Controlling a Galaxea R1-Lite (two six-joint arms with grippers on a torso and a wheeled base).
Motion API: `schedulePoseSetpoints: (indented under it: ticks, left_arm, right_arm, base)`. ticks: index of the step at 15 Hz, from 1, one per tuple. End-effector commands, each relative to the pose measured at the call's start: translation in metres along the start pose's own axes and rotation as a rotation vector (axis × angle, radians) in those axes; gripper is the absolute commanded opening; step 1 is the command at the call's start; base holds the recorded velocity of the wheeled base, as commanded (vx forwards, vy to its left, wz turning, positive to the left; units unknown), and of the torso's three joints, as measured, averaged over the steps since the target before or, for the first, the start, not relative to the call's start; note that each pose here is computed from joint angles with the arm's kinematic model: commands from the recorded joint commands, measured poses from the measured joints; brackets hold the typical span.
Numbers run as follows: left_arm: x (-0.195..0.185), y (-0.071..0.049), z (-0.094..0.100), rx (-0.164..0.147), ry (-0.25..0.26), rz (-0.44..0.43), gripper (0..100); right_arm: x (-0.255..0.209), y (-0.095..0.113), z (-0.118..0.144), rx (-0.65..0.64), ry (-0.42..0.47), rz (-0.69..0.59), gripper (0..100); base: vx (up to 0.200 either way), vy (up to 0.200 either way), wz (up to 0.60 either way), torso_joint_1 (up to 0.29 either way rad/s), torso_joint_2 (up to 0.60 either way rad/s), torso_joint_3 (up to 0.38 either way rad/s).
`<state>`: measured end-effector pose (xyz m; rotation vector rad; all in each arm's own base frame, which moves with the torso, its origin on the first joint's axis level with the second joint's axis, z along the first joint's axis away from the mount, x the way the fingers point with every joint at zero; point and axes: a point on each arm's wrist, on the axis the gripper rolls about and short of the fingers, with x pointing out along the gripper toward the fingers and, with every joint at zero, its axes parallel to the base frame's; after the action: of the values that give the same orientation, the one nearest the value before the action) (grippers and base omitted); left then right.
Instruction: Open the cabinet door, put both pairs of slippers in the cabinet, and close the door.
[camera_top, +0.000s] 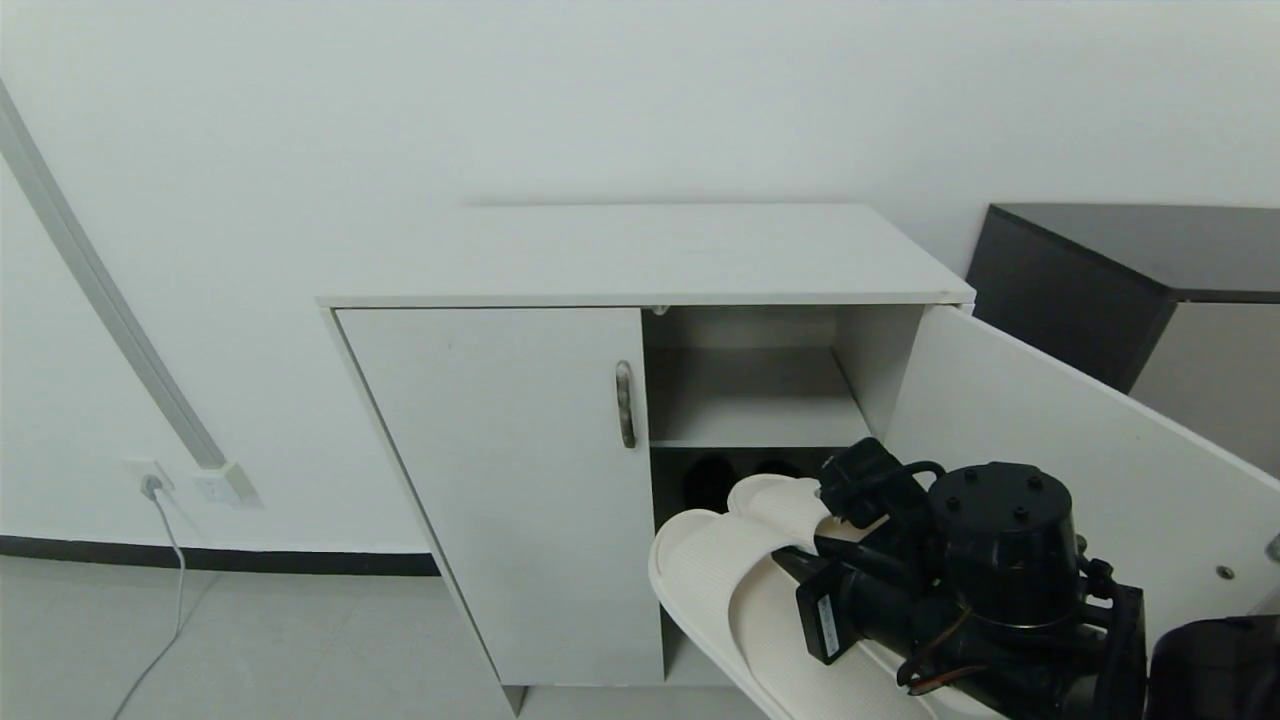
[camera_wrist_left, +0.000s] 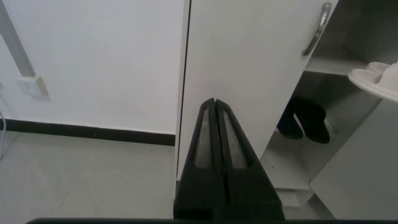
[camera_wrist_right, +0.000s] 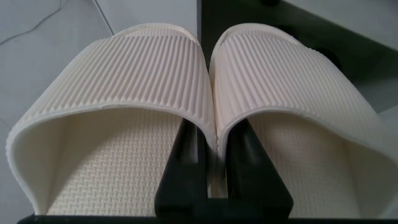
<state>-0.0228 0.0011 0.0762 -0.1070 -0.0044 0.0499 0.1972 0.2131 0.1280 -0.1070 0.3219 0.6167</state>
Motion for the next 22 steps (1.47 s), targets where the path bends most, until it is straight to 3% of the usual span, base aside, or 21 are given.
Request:
schedulePoseSetpoints:
  ticks: [1, 12, 17, 19, 21, 22]
  left_arm:
    - [0.0, 0.0, 0.0, 0.0, -0.001, 0.0, 0]
    - [0.0, 0.0, 0.0, 0.0, -0.001, 0.0, 0]
    - [0.0, 0.0, 0.0, 0.0, -0.001, 0.0, 0]
    - [0.0, 0.0, 0.0, 0.0, 0.0, 0.001, 0]
    - [0.0, 0.0, 0.0, 0.001, 0.0, -0.001, 0]
    - [0.0, 0.0, 0.0, 0.001, 0.0, -0.001, 0]
  right_arm:
    - [0.0, 0.0, -0.001, -0.001, 0.002, 0.001, 0]
    - [0.001, 0.003, -0.003, -0.006, 0.01, 0.01, 0]
    - [0.002, 0.003, -0.004, -0.007, 0.001, 0.009, 0]
    - [0.016, 0.005, -0.005, -0.008, -0.028, -0.083, 0]
    - [0.036, 0.016, 0.012, 0.01, -0.084, -0.226, 0]
    - [0.04, 0.022, 0.019, 0.024, -0.066, -0.232, 0]
  base:
    - [0.0, 0.0, 0.0, -0.149, 0.46, 0.33]
    - [0.0, 0.0, 0.0, -0.07, 0.44, 0.359]
    - [0.0, 0.0, 0.0, 0.001, 0.06, 0.058]
    - [0.0, 0.0, 0.0, 0.0, 0.0, 0.0]
    - [0.0, 0.0, 0.0, 0.0, 0.0, 0.0]
    - [0.0, 0.0, 0.0, 0.0, 0.0, 0.0]
